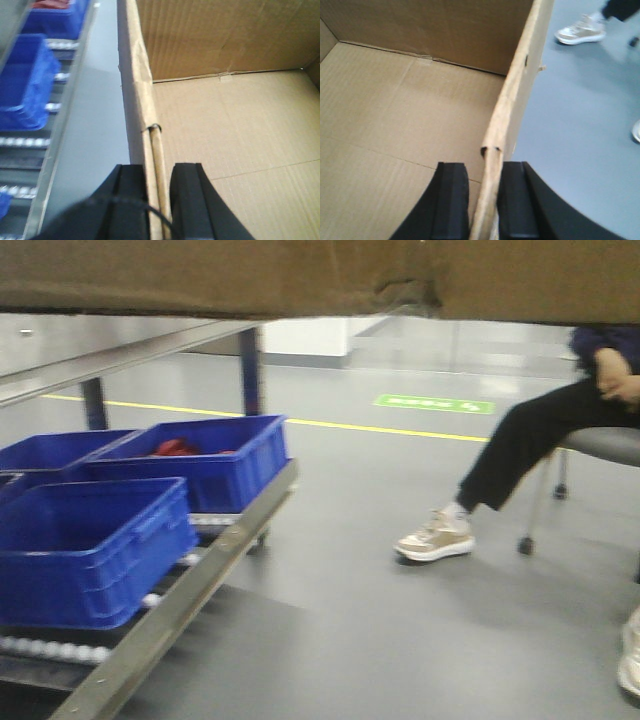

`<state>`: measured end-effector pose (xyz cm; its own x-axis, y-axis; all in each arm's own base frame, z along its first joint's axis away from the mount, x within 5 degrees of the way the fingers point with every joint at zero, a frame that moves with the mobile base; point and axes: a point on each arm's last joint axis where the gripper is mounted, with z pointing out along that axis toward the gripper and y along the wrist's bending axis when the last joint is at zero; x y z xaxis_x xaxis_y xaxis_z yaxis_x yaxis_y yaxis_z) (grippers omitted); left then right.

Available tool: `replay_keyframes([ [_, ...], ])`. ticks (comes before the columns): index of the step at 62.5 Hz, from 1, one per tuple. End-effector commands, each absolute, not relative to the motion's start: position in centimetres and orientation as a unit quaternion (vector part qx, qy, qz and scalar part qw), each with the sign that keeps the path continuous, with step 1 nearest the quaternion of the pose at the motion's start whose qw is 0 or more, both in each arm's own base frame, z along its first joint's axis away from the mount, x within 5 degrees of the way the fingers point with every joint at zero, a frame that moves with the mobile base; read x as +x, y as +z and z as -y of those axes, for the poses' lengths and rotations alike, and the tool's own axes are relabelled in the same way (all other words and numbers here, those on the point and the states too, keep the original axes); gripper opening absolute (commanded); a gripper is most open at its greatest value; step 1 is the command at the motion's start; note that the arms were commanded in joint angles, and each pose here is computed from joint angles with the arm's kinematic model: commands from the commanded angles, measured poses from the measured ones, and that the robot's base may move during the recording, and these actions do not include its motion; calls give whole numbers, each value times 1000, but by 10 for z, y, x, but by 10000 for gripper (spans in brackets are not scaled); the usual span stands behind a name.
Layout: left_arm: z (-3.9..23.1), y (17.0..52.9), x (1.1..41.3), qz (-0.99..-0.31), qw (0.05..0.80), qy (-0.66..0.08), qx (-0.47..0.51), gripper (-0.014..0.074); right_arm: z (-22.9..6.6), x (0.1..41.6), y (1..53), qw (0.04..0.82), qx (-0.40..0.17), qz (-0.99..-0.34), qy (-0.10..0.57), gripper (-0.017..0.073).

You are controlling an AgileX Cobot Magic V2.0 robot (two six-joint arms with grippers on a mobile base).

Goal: Grab carton from right shelf to conveyor
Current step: 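Carry the held carton while driving toward the red conveyor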

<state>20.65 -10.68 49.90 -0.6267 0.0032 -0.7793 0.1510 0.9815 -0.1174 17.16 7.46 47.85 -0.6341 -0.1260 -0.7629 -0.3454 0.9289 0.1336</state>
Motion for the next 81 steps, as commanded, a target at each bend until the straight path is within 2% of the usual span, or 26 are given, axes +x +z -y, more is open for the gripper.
replay_keyframes([
  [1,106,505,204,-887,449,-94,45,-17,-72,169,484,431,-140,-882,127,-67],
  [81,106,505,204,-887,449,-94,45,-17,-72,169,484,431,-140,-882,127,-67],
])
